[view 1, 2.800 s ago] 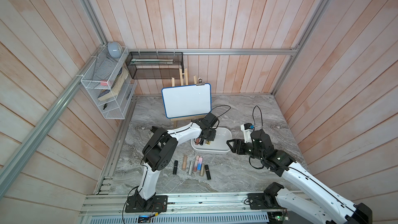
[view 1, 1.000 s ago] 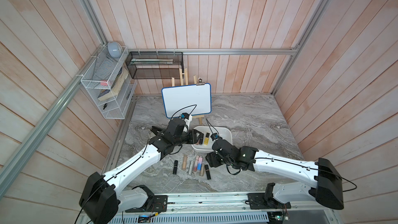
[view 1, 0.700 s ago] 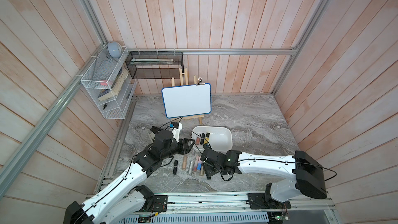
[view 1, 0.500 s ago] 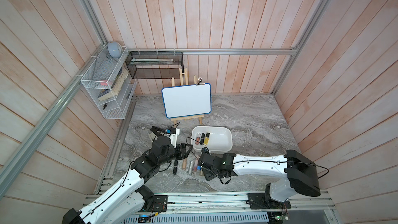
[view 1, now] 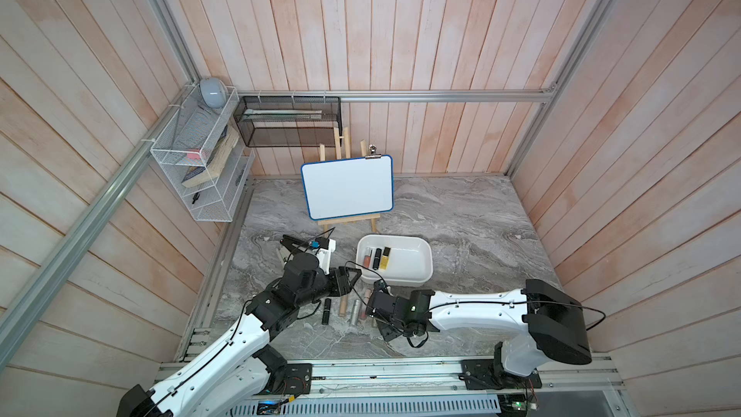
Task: Put the lipstick into the storage box
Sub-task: Pick up the lipstick at the center of the board, then place the lipstick in the storage box.
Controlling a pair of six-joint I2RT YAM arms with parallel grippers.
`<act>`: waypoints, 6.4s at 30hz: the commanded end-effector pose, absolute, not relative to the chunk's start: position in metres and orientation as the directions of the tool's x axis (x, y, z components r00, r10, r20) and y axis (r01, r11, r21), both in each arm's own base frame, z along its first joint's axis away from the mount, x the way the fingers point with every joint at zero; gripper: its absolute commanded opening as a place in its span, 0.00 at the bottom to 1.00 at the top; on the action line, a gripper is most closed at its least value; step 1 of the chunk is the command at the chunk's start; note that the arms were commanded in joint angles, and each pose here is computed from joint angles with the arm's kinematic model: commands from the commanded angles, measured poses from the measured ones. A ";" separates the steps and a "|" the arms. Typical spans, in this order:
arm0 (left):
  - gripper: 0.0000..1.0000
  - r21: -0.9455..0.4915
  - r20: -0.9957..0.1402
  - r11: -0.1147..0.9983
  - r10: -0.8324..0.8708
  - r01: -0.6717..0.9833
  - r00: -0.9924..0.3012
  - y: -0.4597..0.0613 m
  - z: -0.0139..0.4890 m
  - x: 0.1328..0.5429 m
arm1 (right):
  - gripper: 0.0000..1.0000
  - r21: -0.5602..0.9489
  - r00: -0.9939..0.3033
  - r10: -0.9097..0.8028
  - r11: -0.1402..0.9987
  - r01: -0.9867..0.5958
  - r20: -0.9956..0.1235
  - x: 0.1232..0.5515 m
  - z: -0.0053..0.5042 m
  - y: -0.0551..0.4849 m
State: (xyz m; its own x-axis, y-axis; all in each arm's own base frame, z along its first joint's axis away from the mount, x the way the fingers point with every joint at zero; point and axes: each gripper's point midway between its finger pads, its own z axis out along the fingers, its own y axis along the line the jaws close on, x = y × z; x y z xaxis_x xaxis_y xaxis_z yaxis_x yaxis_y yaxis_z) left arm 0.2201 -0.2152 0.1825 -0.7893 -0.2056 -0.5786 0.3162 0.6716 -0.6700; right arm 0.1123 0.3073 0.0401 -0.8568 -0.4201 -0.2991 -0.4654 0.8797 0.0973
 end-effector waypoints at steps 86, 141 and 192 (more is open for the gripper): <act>0.71 -0.728 -0.686 0.092 -0.086 0.680 -0.723 -0.308 0.286 0.214 | 0.17 0.742 -0.749 0.035 0.166 -0.649 -0.662 0.167 0.265 0.292; 0.23 -0.706 -0.627 0.423 0.003 0.569 -0.779 -0.314 0.230 0.254 | 0.64 0.705 -0.729 0.105 0.377 -0.600 -0.676 0.191 0.249 0.264; 0.33 -0.068 -0.390 0.887 0.397 0.456 -0.831 -0.352 0.036 0.349 | 0.65 0.470 -0.793 0.109 0.850 -0.238 -0.599 0.218 0.140 0.172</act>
